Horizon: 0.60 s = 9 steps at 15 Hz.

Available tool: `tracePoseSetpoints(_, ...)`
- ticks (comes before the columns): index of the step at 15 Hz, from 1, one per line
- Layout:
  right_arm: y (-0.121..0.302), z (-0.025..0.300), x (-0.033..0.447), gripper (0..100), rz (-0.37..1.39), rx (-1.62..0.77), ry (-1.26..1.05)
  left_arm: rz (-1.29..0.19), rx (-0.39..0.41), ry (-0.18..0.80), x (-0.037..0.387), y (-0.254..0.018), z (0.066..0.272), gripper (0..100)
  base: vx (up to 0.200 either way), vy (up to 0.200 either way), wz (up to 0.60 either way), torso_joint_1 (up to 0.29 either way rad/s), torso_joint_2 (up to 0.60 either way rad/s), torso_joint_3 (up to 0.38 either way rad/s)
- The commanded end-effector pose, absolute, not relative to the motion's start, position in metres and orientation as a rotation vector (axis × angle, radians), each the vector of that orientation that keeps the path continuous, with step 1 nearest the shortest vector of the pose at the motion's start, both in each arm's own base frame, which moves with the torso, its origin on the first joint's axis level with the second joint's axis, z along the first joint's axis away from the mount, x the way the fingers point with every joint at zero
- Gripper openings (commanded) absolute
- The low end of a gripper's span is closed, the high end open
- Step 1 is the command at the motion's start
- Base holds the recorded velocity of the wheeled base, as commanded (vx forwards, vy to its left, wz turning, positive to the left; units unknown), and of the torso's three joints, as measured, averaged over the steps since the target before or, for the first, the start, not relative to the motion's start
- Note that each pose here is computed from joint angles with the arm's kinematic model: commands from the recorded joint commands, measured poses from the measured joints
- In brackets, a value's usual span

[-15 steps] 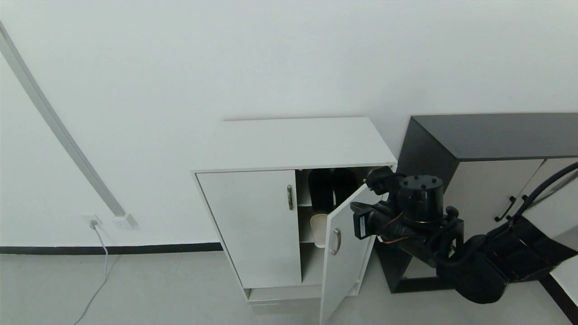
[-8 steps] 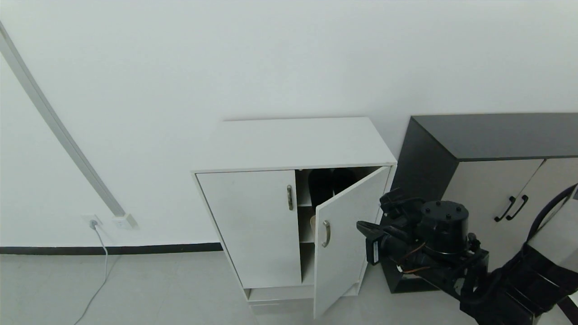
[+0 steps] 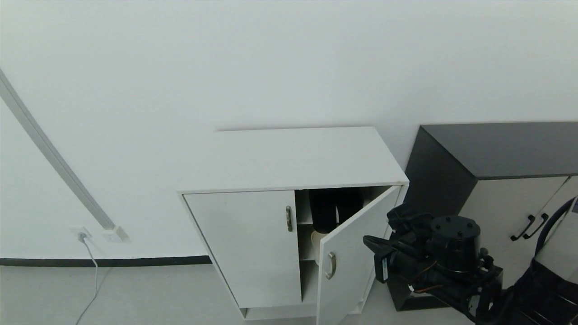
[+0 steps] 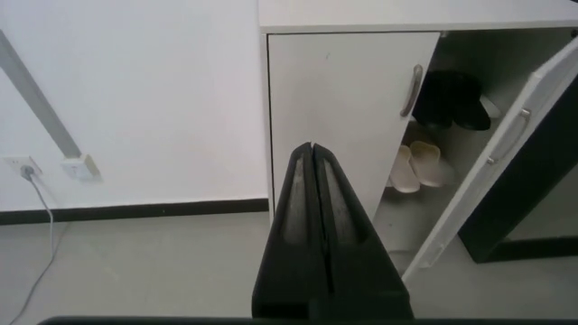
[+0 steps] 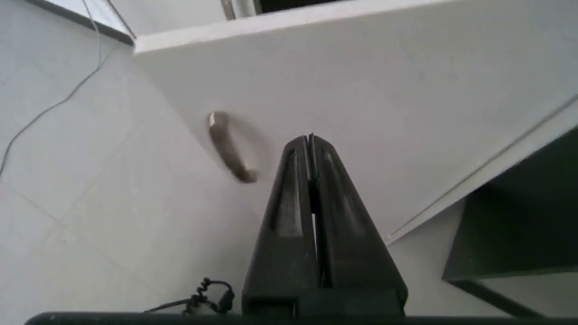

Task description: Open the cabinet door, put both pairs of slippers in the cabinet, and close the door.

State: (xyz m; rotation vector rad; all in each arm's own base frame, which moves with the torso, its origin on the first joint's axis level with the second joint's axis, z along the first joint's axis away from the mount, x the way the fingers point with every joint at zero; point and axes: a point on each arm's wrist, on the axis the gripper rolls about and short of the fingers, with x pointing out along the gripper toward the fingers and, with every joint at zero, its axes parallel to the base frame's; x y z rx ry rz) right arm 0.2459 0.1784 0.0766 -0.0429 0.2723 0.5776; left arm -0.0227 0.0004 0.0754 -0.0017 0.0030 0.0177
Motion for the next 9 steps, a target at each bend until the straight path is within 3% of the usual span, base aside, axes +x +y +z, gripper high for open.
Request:
tracePoseSetpoints(1, 0.180, 0.074, 0.243, 0, 0.586, -0.049, 0.284, 0.018, -0.003, 0.003, -0.023, 0.000, 0.075, 0, 0.000, 0.000, 0.00, 0.000, 0.00, 0.000)
tracePoseSetpoints(9, 0.197, 0.058, 0.268, 0, 0.584, -0.042, 0.275, 0.021, -0.003, 0.003, -0.023, 0.000, 0.075, 0, 0.000, 0.000, 0.00, 0.000, 0.00, 0.000)
